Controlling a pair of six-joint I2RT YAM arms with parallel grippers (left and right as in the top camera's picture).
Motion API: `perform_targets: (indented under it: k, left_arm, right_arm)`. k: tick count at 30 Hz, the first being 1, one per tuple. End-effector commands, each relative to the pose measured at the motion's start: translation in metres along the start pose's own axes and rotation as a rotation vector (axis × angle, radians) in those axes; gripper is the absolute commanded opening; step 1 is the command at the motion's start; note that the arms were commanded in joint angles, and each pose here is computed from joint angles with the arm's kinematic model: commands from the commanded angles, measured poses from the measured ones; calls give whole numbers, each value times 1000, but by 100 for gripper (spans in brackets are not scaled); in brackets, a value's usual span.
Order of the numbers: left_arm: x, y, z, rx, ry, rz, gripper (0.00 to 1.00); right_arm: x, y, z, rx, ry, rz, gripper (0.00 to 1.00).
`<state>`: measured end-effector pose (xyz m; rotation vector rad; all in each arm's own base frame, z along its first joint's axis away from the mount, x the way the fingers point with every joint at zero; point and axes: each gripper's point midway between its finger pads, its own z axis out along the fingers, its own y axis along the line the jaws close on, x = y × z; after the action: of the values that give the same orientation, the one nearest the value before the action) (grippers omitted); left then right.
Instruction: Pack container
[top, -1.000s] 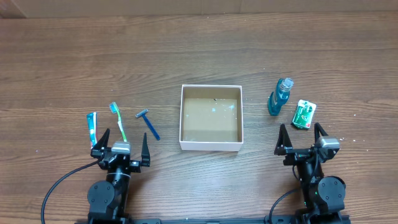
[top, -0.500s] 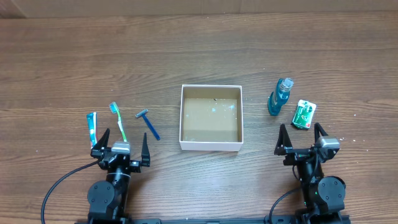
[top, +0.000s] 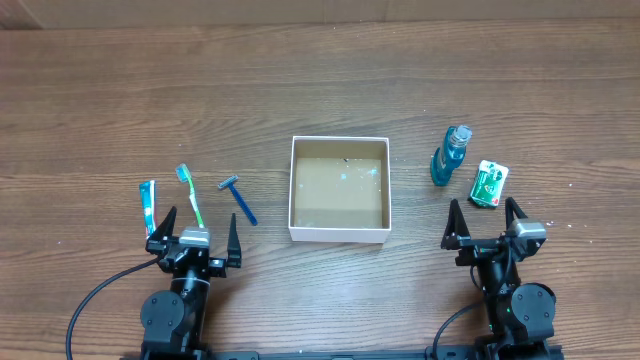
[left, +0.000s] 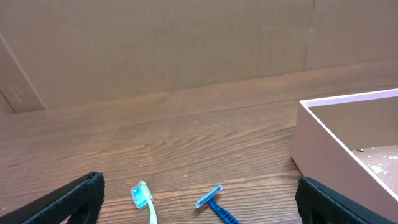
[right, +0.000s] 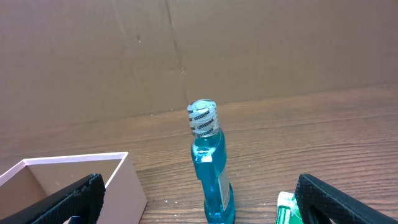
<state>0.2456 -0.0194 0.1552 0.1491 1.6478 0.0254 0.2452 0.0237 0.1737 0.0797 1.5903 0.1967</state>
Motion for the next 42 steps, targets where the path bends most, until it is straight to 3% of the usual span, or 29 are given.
perform_targets:
  k: [1,7,20,24,35,42]
  left_arm:
    - [-1,-2,0,14,-8,1,100]
    - [-2,-3,-1,20,-10,-107,100]
    - [-92,5,-18,29,0,-144,100]
    - [-113,8,-5,30,92,-143,100]
    - [-137,10,34,49,528,-126,100]
    - [-139,6,39,78,702,-133,100]
  right_arm:
    - [3,5,0,-33,5,27,100]
    - [2,6,0,-40,8,111,100]
    - [-50,16,10,-18,101,106,100]
    - [-66,21,33,5,198,101,100]
    - [-101,37,111,56,624,22,100]
    - [-98,38,139,98,844,23,100]
